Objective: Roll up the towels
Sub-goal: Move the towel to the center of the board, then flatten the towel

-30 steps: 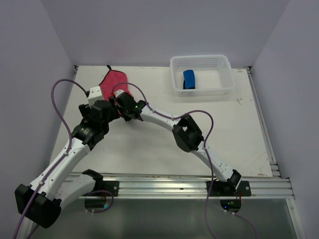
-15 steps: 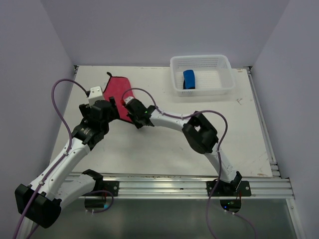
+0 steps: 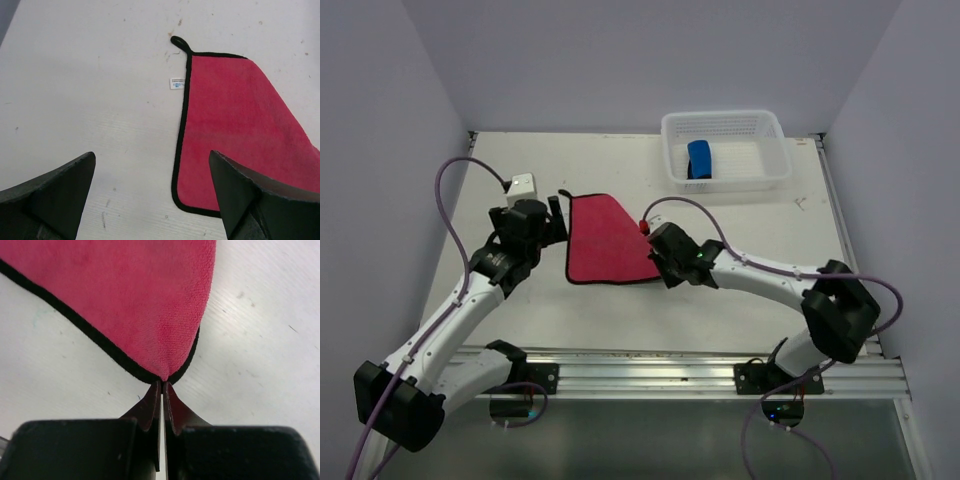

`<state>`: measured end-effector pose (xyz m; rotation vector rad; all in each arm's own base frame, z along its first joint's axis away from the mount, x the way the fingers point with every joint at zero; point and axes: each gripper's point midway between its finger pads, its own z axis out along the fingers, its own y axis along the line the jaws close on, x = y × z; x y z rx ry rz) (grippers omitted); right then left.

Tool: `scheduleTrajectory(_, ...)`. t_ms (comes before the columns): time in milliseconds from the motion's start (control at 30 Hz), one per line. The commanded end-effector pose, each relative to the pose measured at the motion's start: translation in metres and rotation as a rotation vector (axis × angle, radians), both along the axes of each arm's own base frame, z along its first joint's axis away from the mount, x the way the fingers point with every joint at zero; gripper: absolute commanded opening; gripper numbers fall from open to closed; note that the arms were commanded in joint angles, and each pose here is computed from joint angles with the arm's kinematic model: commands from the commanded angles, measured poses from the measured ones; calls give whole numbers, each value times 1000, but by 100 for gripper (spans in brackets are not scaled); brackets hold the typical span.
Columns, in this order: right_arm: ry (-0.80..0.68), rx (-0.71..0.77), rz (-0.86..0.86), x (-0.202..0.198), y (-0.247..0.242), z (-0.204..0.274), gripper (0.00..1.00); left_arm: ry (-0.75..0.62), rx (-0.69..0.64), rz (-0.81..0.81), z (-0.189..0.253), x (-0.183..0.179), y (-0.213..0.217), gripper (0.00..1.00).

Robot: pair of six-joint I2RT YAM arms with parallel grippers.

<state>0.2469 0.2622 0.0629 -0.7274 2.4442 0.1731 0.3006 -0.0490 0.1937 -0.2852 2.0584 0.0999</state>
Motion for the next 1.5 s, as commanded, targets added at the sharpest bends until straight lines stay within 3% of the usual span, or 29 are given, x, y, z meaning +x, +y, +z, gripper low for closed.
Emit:
scheduleTrajectory(0, -11, 44, -91, -8, -33, 13, 0, -8, -62, -137, 8, 11, -28, 99)
scheduleTrajectory(200, -52, 86, -236, -8, -80, 31, 0, 97, -127, -370, -12, 8, -74, 91)
scheduleTrajectory(433, -55, 79, -355, -9, -106, 30, 0, 146, -57, -540, -28, -17, -120, 89)
scheduleTrajectory(533, -37, 122, -380, -9, -109, 30, 0, 200, -5, -566, -47, -28, -139, 82)
scheduleTrajectory(767, -1, 184, -374, -7, -105, 27, 0, 315, 105, -658, -97, -59, -177, 78)
scheduleTrajectory(1000, 23, 204, -389, -2, -107, 23, 0, 363, 187, -744, -128, -83, -199, 58)
scheduleTrajectory(1067, 26, 215, -394, -1, -108, 24, 0, 370, 205, -762, -136, -89, -202, 57)
scheduleTrajectory(1467, 35, 213, -410, 1, -112, 19, 0, 386, 264, -767, -163, -85, -206, 47)
